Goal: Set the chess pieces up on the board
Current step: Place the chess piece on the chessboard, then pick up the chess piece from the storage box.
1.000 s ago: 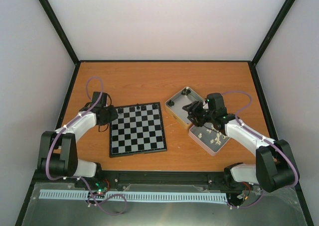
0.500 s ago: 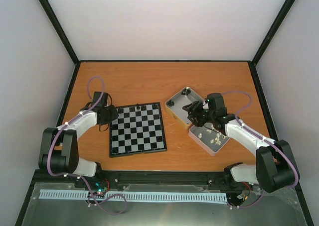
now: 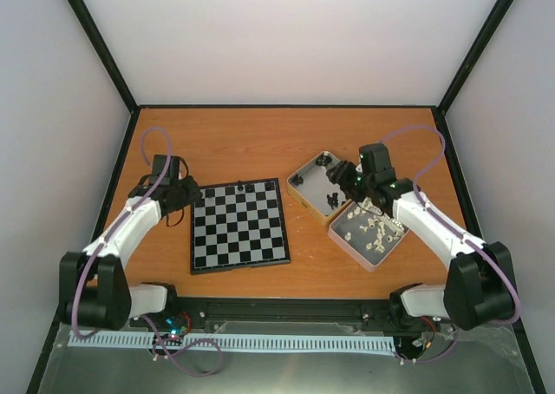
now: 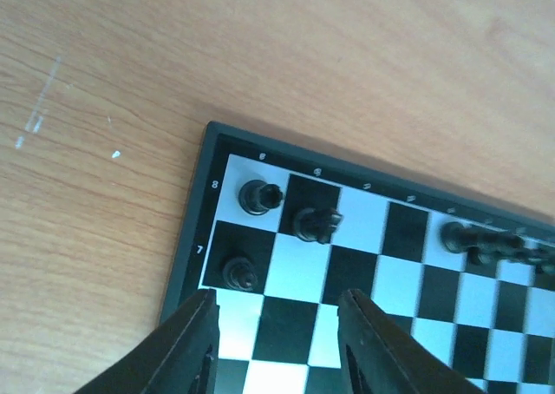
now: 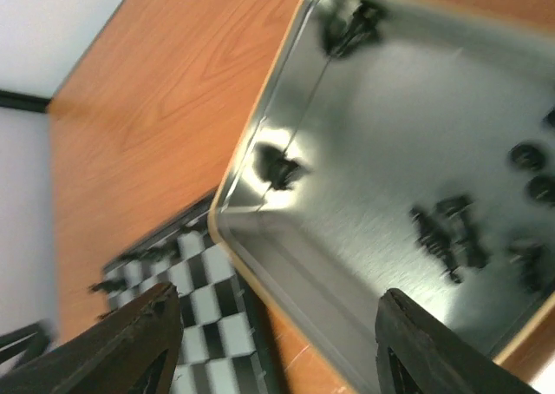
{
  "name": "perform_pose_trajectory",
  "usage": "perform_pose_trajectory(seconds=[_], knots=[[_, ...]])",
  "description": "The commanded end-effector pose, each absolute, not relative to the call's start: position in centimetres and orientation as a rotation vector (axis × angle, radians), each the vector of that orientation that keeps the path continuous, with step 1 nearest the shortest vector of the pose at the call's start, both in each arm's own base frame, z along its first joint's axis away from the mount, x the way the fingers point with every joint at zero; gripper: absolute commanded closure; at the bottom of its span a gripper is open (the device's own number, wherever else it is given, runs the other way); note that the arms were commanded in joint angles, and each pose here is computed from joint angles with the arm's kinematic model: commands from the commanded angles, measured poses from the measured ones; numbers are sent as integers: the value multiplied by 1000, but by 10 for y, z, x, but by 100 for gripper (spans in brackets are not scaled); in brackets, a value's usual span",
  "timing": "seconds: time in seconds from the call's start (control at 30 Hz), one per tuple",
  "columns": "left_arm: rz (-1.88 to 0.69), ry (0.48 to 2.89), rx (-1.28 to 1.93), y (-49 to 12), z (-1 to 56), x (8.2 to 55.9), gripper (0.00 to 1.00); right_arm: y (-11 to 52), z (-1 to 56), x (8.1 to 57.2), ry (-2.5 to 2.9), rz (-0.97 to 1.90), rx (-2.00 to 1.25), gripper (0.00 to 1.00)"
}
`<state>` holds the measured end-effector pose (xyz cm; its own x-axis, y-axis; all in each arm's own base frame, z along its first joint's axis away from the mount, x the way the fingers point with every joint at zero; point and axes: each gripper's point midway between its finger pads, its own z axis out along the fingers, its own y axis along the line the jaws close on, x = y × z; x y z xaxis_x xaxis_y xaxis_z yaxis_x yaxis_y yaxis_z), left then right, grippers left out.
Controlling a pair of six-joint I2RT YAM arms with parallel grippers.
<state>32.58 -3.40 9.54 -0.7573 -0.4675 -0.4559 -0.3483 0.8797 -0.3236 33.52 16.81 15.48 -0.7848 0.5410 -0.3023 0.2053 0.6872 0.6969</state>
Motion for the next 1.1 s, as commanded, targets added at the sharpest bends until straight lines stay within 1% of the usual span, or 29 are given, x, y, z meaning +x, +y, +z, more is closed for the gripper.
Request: perform_pose_trajectory(seconds=[0.0, 0.1, 0.2, 0.23, 0.33, 0.37, 0.43, 0.47, 0.67, 0.93, 1.07], knots=[[-355, 2368, -557, -33, 158, 325, 57, 131, 128, 349, 2494, 467, 429, 40], [-444, 2228, -445, -43, 204, 327, 50, 139, 121, 363, 2553, 332, 293, 42], [-474, 2156, -384, -47, 228, 326, 49, 148, 101, 373, 2663, 166, 157, 45], [-483, 2148, -369, -49, 232, 326, 49, 148, 95, 375, 2696, 115, 119, 49], [-501, 2152, -347, -53, 230, 325, 48, 143, 76, 373, 2770, -27, 75, 63], [-505, 2154, -342, -54, 229, 324, 49, 141, 71, 371, 2786, -58, 68, 65], [-523, 2163, -327, -57, 224, 324, 48, 139, 64, 368, 2807, -103, 54, 72], [-528, 2167, -324, -58, 221, 324, 49, 139, 60, 367, 2820, -113, 46, 73], [-543, 2193, -307, -61, 209, 325, 49, 142, 40, 365, 2876, -139, 1, 69], [-545, 2204, -303, -62, 205, 323, 49, 147, 28, 373, 2861, -116, -8, 69], [-559, 2207, -304, -64, 203, 323, 48, 150, 24, 375, 2867, -86, -4, 72]])
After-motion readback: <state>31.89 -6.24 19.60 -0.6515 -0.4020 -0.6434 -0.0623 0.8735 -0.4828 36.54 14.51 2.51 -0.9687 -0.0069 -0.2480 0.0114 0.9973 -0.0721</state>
